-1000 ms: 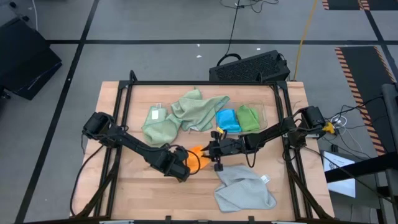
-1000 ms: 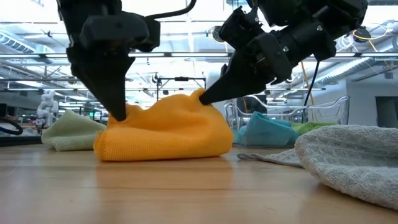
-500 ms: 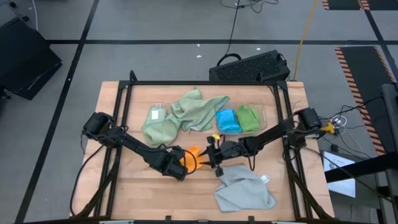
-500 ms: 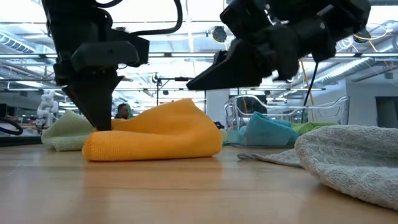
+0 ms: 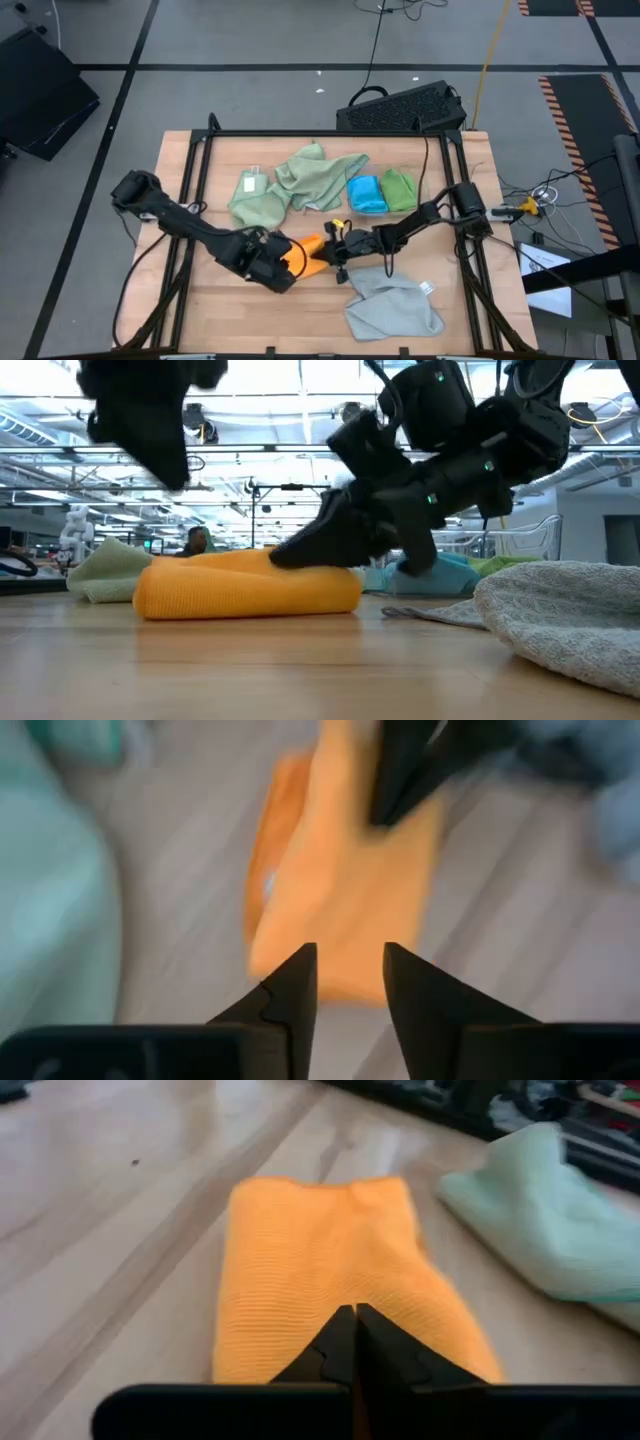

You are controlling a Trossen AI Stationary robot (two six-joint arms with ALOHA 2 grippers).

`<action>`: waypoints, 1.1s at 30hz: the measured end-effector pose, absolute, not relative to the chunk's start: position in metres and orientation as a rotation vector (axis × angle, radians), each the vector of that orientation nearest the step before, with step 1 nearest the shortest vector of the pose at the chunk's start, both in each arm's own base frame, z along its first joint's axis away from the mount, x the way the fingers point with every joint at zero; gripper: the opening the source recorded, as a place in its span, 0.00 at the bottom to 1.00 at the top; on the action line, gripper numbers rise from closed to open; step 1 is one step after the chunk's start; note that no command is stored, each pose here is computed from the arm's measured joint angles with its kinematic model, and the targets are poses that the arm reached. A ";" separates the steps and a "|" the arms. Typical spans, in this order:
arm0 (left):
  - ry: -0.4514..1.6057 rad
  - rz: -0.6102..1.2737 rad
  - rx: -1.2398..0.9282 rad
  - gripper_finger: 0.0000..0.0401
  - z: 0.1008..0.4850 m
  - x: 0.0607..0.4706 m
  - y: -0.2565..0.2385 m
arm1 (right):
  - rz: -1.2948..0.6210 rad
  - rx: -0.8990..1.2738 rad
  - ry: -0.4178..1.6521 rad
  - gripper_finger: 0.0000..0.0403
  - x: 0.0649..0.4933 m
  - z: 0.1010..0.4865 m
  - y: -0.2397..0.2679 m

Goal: Fold microfiber towels
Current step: Fold the yellow microfiber cloth, then put the folded yellow microfiber cloth into the transparent bin

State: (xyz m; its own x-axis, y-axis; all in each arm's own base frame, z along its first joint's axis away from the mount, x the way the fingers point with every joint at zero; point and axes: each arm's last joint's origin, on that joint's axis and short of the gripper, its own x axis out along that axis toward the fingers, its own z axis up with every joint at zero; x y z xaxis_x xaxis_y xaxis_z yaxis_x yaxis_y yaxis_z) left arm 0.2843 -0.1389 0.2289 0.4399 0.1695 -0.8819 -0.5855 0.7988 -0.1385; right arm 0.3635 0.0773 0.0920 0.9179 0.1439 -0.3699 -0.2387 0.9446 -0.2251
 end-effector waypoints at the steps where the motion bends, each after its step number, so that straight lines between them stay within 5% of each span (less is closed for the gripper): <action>1: 0.961 0.476 -0.454 0.31 0.234 0.285 -0.140 | 0.203 -0.272 0.358 0.00 0.366 0.091 0.078; 6: 0.720 0.453 -0.230 0.32 0.235 0.296 -0.152 | 0.207 -0.272 0.355 0.01 0.371 0.088 0.081; 15: 0.861 0.551 -0.235 0.32 0.165 0.300 -0.165 | 0.247 -0.257 0.358 0.02 0.363 0.107 0.096; 21: 0.950 0.566 -0.198 0.32 0.141 0.300 -0.168 | 0.278 -0.262 0.340 0.11 0.345 0.137 0.109; 33: 0.700 0.429 -0.111 0.32 0.187 0.302 -0.188 | 0.183 -0.405 0.539 0.36 0.305 0.127 0.127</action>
